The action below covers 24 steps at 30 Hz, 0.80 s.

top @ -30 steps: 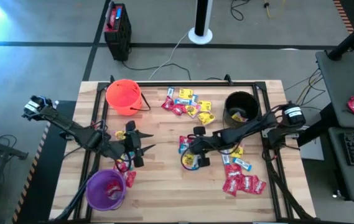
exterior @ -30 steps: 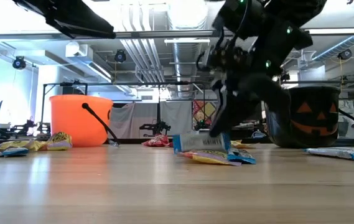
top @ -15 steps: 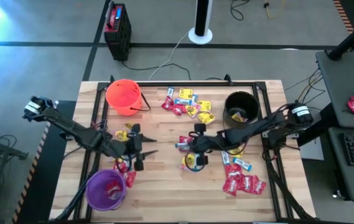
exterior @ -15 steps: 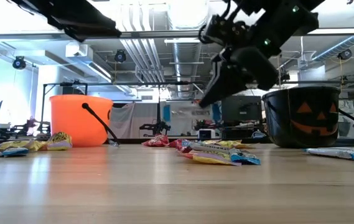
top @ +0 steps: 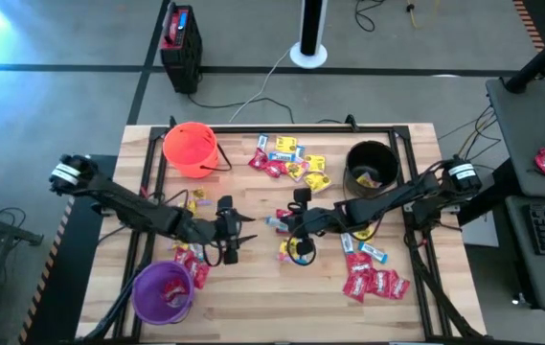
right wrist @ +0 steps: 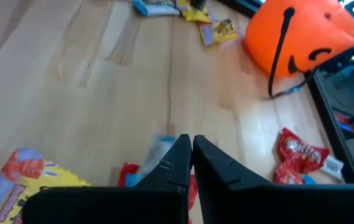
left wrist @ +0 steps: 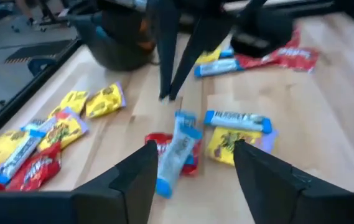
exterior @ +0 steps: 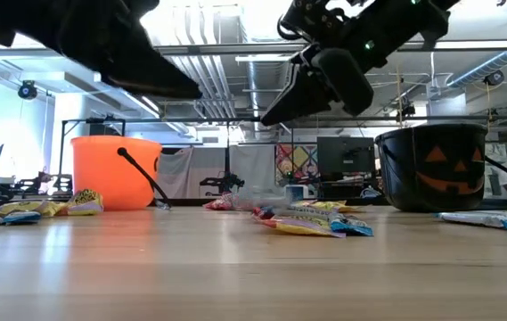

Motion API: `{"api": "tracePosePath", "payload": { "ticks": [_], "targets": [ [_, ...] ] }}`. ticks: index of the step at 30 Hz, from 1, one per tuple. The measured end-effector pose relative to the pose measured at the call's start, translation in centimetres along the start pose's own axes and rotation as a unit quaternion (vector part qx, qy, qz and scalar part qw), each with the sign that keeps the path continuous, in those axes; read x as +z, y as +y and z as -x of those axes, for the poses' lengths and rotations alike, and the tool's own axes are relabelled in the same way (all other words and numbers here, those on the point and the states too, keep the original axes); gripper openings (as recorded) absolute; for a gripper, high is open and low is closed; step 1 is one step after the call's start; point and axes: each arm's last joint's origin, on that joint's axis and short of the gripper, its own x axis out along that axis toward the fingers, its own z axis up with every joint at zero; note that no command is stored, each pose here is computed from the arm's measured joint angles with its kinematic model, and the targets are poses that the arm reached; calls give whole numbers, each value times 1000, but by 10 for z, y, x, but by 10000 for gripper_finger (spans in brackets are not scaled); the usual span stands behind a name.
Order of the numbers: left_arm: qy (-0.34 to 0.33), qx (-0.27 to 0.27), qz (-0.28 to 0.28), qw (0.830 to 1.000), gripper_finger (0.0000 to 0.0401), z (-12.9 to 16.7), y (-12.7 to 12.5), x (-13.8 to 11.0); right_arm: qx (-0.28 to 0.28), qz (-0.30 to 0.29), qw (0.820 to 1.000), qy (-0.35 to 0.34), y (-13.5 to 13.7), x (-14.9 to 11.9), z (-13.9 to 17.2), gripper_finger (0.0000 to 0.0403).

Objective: Sort candy by brand, put in halloween buckets
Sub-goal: Put the white chocolate bar into the orange bucket

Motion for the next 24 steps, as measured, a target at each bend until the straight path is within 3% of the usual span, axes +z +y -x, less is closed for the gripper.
{"api": "tracePosePath", "payload": {
  "ticks": [6,15,19,24],
  "targets": [
    [20,24,5,999,235,-10,7,-8,1,2,1000,-2,-1,6,1,8],
    [8,24,-8,1000,245,-8,9,-2,-8,-102,995,21,-10,-12,-6,14],
    [1,24,-22,999,245,-5,11,1,14,-149,988,23,-14,-17,-8,49],
    [-3,24,-28,999,245,-3,12,3,33,-187,982,20,-21,-23,-14,132]
  ]
}}
